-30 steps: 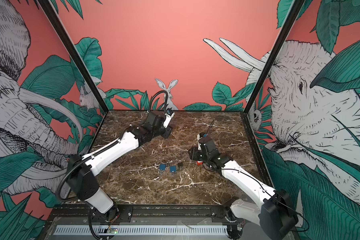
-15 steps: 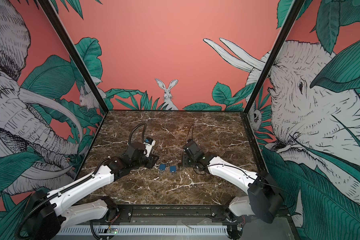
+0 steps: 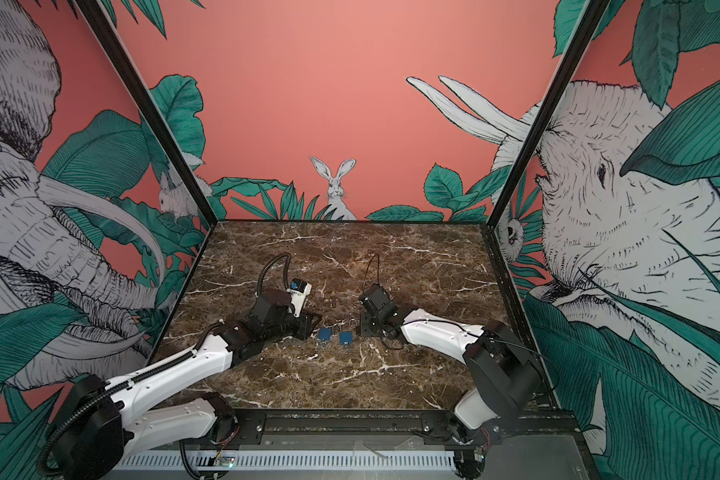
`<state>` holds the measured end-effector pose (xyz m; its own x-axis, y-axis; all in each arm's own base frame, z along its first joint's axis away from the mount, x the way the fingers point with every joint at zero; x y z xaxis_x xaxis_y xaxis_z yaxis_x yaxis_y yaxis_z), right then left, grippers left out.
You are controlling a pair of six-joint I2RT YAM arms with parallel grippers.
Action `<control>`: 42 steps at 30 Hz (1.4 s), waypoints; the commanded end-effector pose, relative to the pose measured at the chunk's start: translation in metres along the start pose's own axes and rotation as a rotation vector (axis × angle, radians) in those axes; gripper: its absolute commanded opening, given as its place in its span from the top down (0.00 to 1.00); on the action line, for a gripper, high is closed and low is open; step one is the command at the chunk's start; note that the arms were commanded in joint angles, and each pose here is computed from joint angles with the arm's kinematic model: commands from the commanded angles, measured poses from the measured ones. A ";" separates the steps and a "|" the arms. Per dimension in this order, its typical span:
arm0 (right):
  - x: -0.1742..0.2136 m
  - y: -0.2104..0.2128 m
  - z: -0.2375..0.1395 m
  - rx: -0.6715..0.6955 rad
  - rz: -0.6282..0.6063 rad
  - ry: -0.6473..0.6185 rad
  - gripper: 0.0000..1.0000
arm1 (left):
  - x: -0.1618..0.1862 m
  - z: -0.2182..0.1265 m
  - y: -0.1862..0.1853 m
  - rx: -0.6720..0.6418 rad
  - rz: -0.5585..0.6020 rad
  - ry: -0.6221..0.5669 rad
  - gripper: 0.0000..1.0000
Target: Lock with the key
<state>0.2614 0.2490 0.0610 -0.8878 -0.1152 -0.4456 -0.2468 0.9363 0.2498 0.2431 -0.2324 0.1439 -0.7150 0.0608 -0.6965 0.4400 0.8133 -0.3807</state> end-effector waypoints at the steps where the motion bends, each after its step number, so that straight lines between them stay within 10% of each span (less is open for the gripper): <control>1: -0.012 0.012 0.005 -0.031 -0.002 -0.021 0.52 | -0.012 0.000 -0.012 0.048 0.017 -0.019 0.58; 42: 0.011 0.008 0.036 0.150 -0.114 0.131 0.58 | 0.008 0.008 -0.003 0.060 0.003 0.011 0.57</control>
<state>0.2645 0.2709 0.0323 -0.9032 -0.2323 -0.3609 -0.2907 0.9497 0.1162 0.2401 -0.2406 0.1371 -0.7240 0.0738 -0.6859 0.4727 0.7772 -0.4153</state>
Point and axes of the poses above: each gripper's point midway between its finger pads, its own z axis out along the fingers, its own y axis along the line the jaws close on, x = y × z, the point moved 1 cm from there along -z, back along the fingers, and after that the axes turned 5 degrees about -z, right-handed, at the moved point
